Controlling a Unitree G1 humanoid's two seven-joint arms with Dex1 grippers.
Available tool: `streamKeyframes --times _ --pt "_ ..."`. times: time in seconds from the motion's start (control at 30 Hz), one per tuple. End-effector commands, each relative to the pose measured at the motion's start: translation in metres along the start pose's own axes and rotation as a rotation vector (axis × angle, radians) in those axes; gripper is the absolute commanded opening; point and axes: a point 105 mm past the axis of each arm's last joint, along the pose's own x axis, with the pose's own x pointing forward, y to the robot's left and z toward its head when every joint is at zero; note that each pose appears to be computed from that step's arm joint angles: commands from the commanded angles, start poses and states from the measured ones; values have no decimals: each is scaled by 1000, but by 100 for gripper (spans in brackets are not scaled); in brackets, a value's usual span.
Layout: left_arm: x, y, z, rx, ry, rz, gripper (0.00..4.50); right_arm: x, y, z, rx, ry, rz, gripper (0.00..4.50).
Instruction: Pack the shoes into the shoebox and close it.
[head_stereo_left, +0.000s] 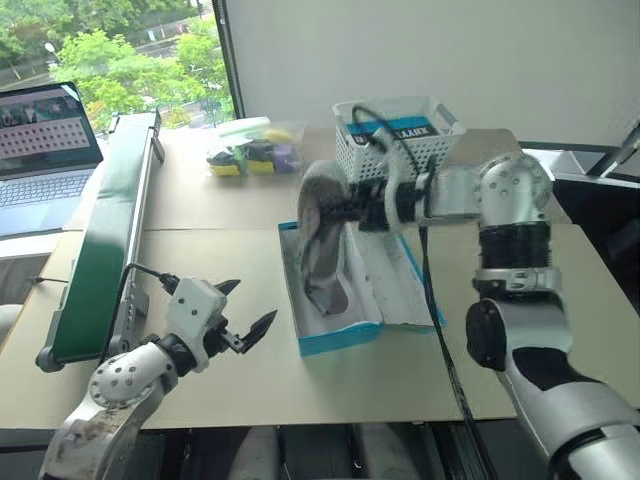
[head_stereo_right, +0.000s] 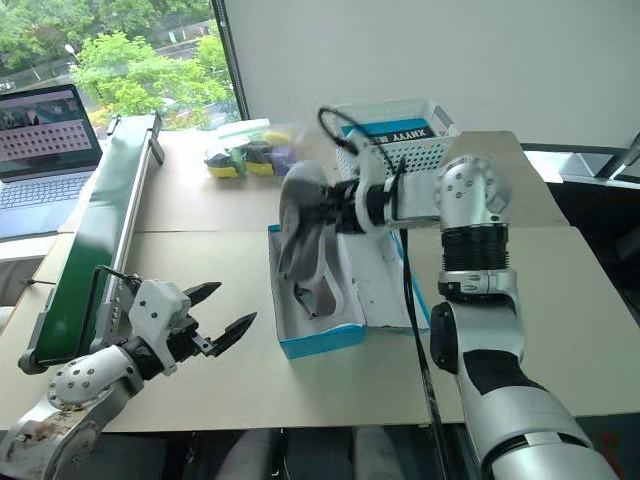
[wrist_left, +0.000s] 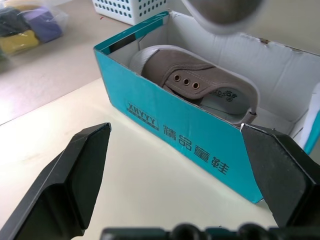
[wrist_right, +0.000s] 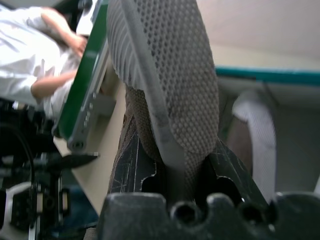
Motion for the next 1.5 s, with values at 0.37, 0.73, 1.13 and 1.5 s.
streamKeyframes --times 0.37,0.73,1.13,1.5 --pt "2 -17 6 21 -32 -33 445 42 -21 -53 -90 317 -160 56" --pt "7 -20 3 19 -36 -11 445 91 -32 -49 -231 320 -231 56" --pt "9 -19 6 28 -45 -5 445 100 -68 -70 -758 462 -242 56" --pt "12 -16 5 28 -40 0 450 104 -49 -78 -432 424 -181 199"
